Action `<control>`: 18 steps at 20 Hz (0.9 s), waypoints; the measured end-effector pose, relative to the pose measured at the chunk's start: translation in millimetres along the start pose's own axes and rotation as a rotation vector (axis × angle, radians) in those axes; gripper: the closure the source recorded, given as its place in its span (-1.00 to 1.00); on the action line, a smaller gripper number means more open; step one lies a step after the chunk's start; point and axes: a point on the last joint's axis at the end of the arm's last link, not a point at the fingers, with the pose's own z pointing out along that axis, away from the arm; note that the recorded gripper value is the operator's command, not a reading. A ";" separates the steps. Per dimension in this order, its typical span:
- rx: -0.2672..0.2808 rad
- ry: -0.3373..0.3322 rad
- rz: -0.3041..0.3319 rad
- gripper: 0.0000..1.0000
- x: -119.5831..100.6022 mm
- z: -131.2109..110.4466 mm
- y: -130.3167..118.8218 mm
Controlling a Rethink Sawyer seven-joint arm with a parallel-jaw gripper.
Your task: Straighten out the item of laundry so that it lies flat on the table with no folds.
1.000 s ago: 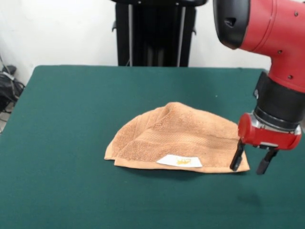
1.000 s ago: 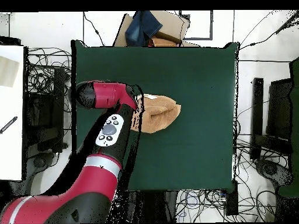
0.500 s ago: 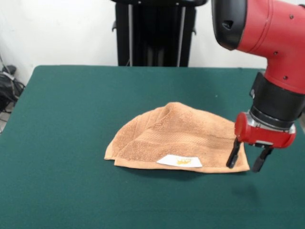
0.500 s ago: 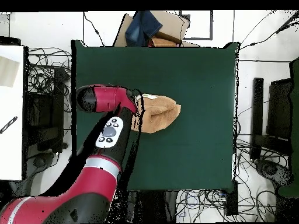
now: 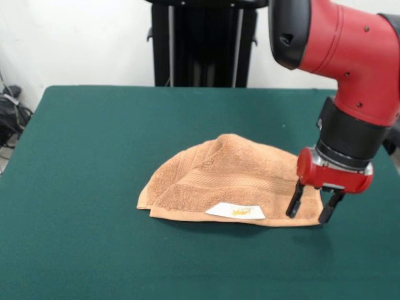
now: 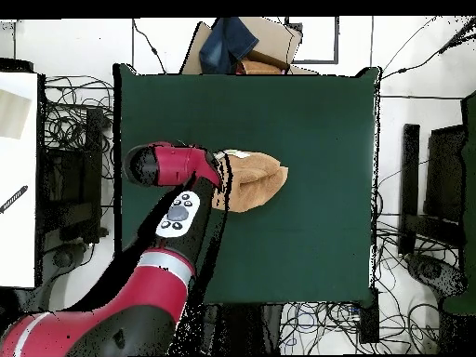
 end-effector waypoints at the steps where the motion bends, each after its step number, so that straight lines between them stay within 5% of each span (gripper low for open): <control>1: 0.001 0.001 0.000 -1.00 1.2 1.0 0.0; 18: 0.021 -0.010 -0.050 -1.00 18.3 -4.7 24.5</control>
